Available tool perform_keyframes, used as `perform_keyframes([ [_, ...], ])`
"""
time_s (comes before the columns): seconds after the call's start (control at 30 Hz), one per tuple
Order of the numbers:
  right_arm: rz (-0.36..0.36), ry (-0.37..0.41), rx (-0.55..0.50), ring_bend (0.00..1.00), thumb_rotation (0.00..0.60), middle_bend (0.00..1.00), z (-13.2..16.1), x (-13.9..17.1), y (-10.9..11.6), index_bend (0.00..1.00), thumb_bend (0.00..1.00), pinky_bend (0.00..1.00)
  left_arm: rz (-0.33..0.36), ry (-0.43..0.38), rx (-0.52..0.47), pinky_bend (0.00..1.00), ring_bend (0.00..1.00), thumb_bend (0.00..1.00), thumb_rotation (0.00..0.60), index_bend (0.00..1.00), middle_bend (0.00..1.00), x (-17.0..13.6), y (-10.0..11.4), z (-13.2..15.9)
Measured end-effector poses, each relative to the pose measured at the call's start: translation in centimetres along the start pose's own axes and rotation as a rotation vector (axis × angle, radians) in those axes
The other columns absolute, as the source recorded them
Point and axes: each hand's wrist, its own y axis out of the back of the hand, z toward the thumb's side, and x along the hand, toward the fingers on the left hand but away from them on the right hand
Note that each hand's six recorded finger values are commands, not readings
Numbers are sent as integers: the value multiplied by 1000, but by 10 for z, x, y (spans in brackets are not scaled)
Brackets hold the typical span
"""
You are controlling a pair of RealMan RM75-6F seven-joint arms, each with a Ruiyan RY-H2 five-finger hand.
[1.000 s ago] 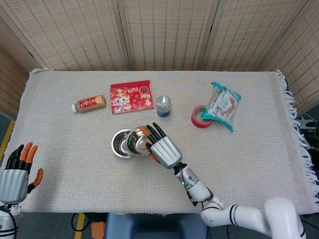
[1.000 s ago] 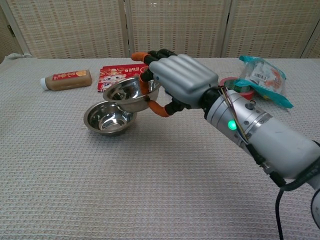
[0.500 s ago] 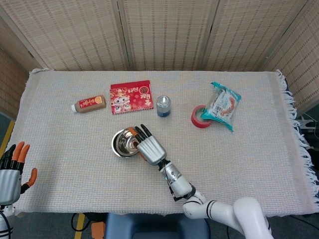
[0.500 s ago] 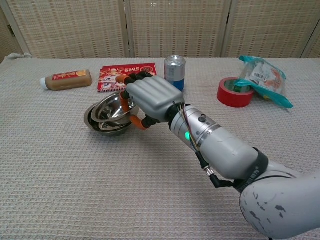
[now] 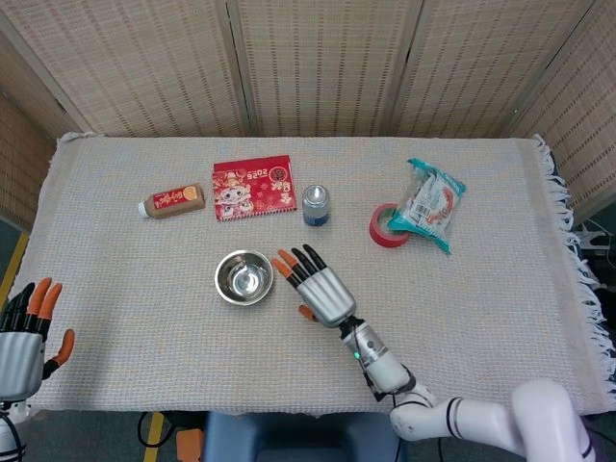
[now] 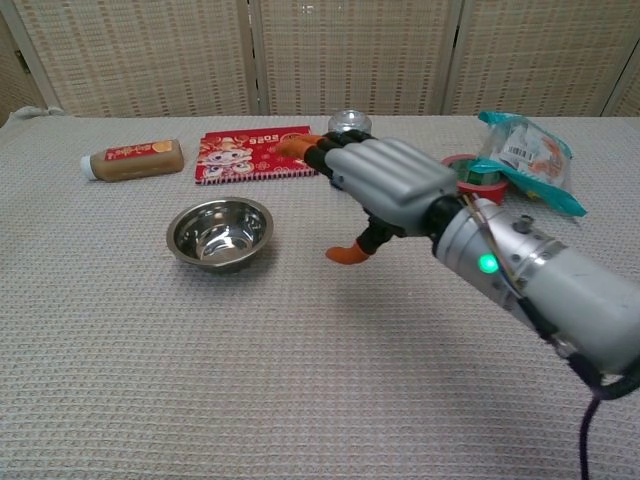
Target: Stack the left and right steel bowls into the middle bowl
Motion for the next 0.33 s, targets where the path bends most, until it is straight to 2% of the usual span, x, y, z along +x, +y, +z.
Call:
perform_keyframes([
  [0.13,0,-165,58,0,600,0,-58,77,21,0,126,0,-53,0,9,125,0,437,600,0,0,-4,-1,2],
  [0.27,-3,-408,113,0,600,0,-111,174,32,0,126,0,-117,-4,29,125,0,437,600,0,0,-6,-7,6],
  [0.33,5,-501,130,0,600,0,-129,214,37,0,126,0,-139,-6,42,126,0,436,600,0,0,-6,-10,8],
])
